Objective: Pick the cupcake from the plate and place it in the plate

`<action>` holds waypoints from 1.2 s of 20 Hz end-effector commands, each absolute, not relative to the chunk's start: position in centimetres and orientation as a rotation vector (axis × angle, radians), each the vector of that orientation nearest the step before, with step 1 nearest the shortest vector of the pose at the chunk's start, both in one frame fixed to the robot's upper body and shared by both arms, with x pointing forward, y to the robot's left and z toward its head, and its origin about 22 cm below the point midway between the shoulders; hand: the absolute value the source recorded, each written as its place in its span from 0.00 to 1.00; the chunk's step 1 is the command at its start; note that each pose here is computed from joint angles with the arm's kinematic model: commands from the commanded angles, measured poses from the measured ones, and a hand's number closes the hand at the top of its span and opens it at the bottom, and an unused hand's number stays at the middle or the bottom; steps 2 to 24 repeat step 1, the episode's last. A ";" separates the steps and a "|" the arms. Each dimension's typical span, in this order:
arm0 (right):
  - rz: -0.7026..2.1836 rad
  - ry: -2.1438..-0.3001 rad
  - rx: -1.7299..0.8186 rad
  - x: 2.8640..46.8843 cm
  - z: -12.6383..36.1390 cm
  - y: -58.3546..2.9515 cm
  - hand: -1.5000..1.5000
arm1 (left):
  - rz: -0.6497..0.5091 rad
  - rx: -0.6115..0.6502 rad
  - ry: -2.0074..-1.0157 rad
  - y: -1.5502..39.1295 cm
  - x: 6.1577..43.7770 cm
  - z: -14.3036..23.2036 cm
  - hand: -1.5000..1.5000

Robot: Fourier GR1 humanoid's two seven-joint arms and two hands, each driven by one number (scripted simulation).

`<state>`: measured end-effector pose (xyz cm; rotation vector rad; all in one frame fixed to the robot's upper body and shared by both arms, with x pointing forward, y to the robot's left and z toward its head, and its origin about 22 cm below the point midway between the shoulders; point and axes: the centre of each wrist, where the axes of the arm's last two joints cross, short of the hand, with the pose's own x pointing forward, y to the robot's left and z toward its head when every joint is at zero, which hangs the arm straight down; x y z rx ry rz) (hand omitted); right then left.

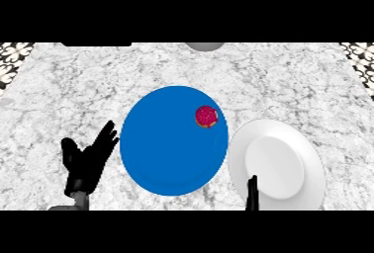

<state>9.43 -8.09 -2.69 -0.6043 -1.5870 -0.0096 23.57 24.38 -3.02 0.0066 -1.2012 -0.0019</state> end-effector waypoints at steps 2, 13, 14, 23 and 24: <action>0.006 -1.566 -0.603 7.0 -2.7 -5.4 0.00 | 0.008 0.004 -1.178 24.6 23.7 -3.7 0.50; 0.006 -1.566 -0.603 7.0 -2.7 -5.4 0.00 | 0.008 0.004 -1.178 24.6 23.7 -3.7 0.50; 0.006 -1.566 -0.603 7.0 -2.7 -5.4 0.00 | 0.008 0.004 -1.178 24.6 23.7 -3.7 0.50; 0.006 -1.566 -0.603 7.0 -2.7 -5.4 0.00 | 0.008 0.004 -1.178 24.6 23.7 -3.7 0.50; 0.006 -1.566 -0.603 7.0 -2.7 -5.4 0.00 | 0.008 0.004 -1.178 24.6 23.7 -3.7 0.50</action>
